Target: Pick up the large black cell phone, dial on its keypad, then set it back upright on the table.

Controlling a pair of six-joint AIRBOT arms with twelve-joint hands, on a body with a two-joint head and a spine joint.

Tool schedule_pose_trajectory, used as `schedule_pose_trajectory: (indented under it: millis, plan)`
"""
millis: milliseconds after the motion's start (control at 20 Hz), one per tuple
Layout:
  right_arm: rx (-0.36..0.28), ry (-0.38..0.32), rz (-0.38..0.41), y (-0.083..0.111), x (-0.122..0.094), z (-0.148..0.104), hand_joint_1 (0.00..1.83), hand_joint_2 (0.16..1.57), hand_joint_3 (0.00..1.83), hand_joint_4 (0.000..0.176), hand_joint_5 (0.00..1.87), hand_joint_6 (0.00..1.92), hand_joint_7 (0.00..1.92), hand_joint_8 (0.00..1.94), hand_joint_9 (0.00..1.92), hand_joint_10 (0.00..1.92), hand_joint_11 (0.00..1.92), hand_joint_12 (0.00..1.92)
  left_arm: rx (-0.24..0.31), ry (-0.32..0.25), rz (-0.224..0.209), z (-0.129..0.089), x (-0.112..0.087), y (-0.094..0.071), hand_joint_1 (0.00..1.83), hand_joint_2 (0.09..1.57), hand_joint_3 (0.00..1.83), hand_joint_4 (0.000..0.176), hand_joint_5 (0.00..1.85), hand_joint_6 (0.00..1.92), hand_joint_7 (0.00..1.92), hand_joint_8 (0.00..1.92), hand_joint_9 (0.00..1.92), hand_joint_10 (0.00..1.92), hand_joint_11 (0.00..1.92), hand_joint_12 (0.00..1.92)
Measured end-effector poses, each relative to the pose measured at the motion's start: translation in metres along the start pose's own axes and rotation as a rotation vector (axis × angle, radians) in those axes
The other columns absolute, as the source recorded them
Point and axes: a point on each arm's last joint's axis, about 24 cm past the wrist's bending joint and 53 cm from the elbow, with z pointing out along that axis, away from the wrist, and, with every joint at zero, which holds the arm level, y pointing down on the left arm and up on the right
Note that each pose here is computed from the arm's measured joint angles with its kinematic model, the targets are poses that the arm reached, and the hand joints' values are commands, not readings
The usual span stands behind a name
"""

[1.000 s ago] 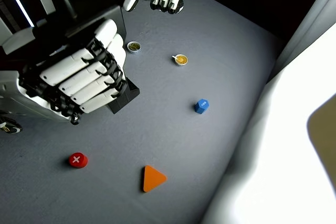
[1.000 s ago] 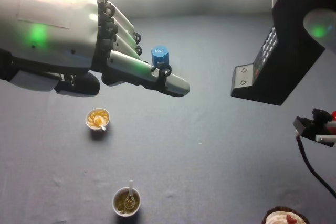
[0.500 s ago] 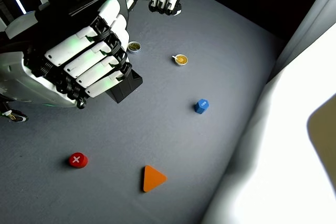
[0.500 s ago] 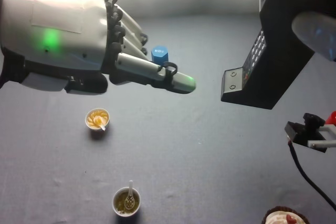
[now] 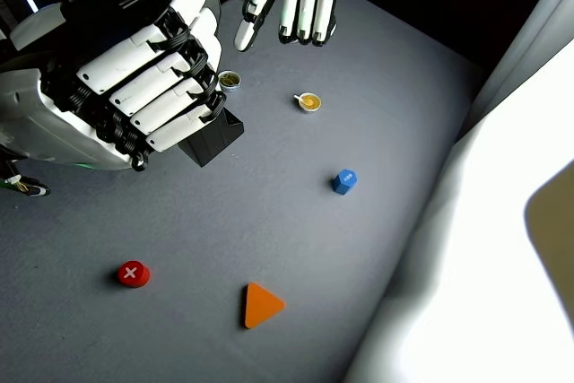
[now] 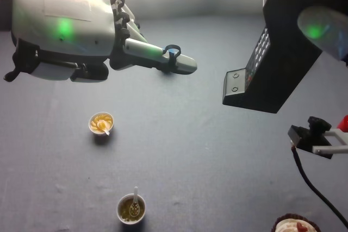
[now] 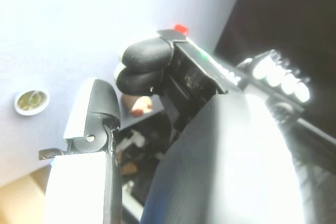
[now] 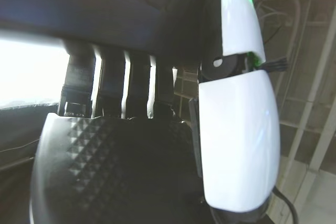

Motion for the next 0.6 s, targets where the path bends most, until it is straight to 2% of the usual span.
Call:
schedule_pose_trajectory:
  millis: [50,100,200,250,350,400,450,550,600]
  plan:
    - [0.002,-0.009,0.003,-0.001,-0.001,-0.001,1.48,1.16,0.00,0.000,0.87,1.06,0.86,1.09,0.82,1.26,0.67,1.73,-0.001,-0.001,-0.003,0.001,0.000,0.000,1.30,1.29,0.00,0.123,0.01,0.00,0.63,1.63,0.84,1.92,0.89,1.92]
    - [0.002,-0.009,0.004,-0.001,0.000,-0.001,1.48,1.15,0.00,0.000,0.87,1.07,0.88,1.06,0.85,1.22,0.69,1.71,0.002,-0.001,-0.011,0.002,-0.001,0.000,1.30,1.29,0.00,0.113,0.00,0.00,0.64,1.61,0.88,1.92,0.95,1.92]
    - [0.003,-0.008,0.005,-0.001,0.000,-0.001,1.48,1.15,0.00,0.000,0.88,1.07,0.86,1.09,0.82,1.24,0.69,1.71,0.011,-0.009,-0.019,0.004,-0.003,-0.003,1.30,1.29,0.00,0.116,0.00,0.00,0.64,1.61,0.87,1.92,0.95,1.92]
    - [0.003,-0.013,0.005,-0.001,0.000,-0.001,1.48,1.15,0.00,0.000,0.88,1.07,0.87,1.07,0.84,1.23,0.68,1.71,0.013,-0.018,-0.026,0.006,-0.005,-0.003,1.30,1.29,0.00,0.123,0.00,0.00,0.63,1.63,0.82,1.92,0.85,1.92]
    - [0.003,-0.010,0.003,0.000,0.000,-0.001,1.48,1.15,0.00,0.000,0.87,1.07,0.87,1.06,0.85,1.23,0.68,1.71,0.023,-0.033,-0.039,0.010,-0.010,-0.006,1.30,1.29,0.00,0.123,0.00,0.00,0.63,1.63,0.82,1.92,0.84,1.92]
    - [0.002,-0.011,0.004,0.000,0.000,-0.001,1.48,1.16,0.00,0.000,0.87,1.07,0.84,1.14,0.78,1.28,0.68,1.73,0.035,-0.043,-0.050,0.013,-0.013,-0.009,1.30,1.29,0.00,0.122,0.01,0.00,0.64,1.62,0.82,1.92,0.83,1.92]
    - [0.004,-0.011,0.003,0.000,0.000,-0.001,1.48,1.16,0.00,0.000,0.87,1.07,0.84,1.14,0.78,1.28,0.68,1.73,0.041,-0.049,-0.055,0.014,-0.015,-0.010,1.30,1.29,0.00,0.122,0.01,0.00,0.64,1.62,0.82,1.92,0.83,1.92]
    - [0.003,-0.017,0.005,0.000,0.000,-0.001,1.48,1.17,0.00,0.000,0.87,1.06,0.82,1.20,0.75,1.32,0.66,1.76,0.056,-0.060,-0.055,0.019,-0.018,-0.015,1.30,1.29,0.00,0.127,0.00,0.00,0.64,1.62,0.84,1.92,0.87,1.92]
    - [0.000,-0.018,0.012,0.001,0.001,0.001,1.48,1.17,0.00,0.000,0.88,1.04,0.83,1.17,0.77,1.31,0.66,1.75,0.059,-0.060,-0.050,0.020,-0.018,-0.016,1.30,1.29,0.00,0.123,0.00,0.00,0.64,1.62,0.82,1.92,0.87,1.92]
